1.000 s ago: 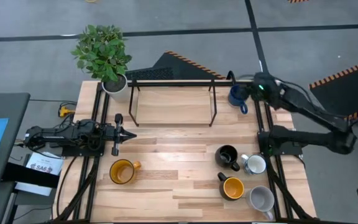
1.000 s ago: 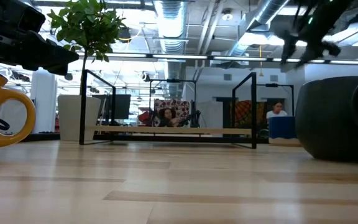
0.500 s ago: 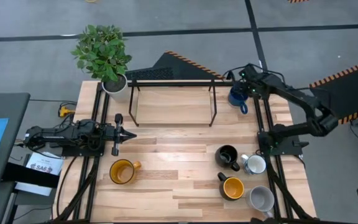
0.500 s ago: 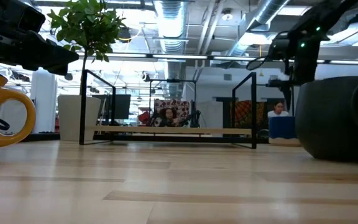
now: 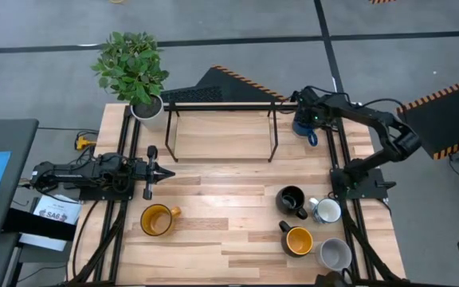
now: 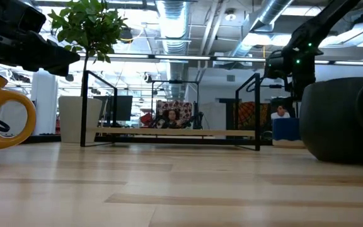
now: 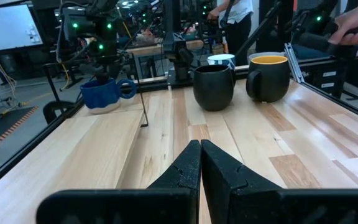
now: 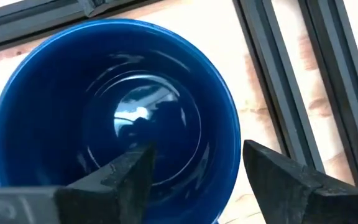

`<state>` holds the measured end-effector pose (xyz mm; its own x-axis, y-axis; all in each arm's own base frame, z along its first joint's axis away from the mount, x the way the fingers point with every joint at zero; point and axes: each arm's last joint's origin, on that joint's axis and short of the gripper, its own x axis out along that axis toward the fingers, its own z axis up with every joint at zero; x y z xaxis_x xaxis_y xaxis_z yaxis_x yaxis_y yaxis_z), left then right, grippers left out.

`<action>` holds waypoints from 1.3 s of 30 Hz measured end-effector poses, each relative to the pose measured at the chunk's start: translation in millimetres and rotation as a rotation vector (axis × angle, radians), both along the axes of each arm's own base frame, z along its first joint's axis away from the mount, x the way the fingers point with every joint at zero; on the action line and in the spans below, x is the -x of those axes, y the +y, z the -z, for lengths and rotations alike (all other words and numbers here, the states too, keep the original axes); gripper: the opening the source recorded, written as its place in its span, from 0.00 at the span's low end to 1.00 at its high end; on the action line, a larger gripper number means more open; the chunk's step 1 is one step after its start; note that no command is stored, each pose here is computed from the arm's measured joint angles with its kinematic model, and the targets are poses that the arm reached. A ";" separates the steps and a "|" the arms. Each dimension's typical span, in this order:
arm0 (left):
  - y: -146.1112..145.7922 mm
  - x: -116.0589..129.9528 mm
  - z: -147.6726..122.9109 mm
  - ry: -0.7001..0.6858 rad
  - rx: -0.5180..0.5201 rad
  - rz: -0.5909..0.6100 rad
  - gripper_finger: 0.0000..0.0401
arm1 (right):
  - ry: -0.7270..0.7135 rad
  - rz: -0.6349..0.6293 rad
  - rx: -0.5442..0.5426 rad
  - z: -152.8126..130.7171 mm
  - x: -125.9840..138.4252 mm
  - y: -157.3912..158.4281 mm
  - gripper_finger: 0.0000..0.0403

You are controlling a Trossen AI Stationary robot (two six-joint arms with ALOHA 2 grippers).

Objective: Place coffee mugs
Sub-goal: Put the blue mug on the shelf

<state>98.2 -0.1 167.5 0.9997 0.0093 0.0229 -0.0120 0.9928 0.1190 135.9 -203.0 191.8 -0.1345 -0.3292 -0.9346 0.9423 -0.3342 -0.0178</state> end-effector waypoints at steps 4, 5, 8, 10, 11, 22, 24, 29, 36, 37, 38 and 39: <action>0.0 0.0 0.0 0.000 0.000 0.000 0.00 | 0.019 0.013 0.002 2.8 -0.3 -1.3 0.61; 0.0 0.0 0.0 0.000 0.000 0.000 0.00 | 0.028 0.018 0.002 4.2 -0.4 -1.8 0.58; 0.0 0.0 -0.1 0.000 0.000 0.000 0.00 | 0.031 0.025 0.008 4.1 -0.2 -1.9 0.46; 0.0 0.0 0.0 0.000 0.000 0.000 0.00 | 0.032 0.027 0.010 4.0 -0.2 -2.0 0.35; 0.0 0.0 0.0 0.000 0.000 0.000 0.00 | 0.033 0.026 0.009 3.7 -0.1 -1.7 0.30; 0.0 0.0 0.0 0.000 0.000 0.000 0.00 | -0.033 -0.068 0.079 -24.1 4.7 12.6 0.11; 0.0 0.0 0.0 0.000 0.000 0.000 0.00 | -0.050 -0.075 0.124 -35.5 8.2 16.8 0.11; 0.0 0.0 0.0 0.000 0.000 0.000 0.00 | -0.085 -0.107 0.271 -86.3 16.0 28.1 0.11; 0.0 0.0 0.0 0.000 0.000 0.000 0.00 | -0.184 -0.275 0.480 -164.2 11.0 49.4 0.11; 0.0 0.0 0.0 0.000 0.000 0.000 0.00 | -0.211 -0.308 0.513 -175.7 5.6 52.4 0.11; 0.0 0.0 0.0 0.000 0.000 0.000 0.00 | -0.238 -0.347 0.540 -186.7 -1.7 55.7 0.11; 0.0 0.0 0.0 0.000 0.000 0.000 0.00 | -0.261 -0.387 0.559 -196.6 -9.8 58.8 0.11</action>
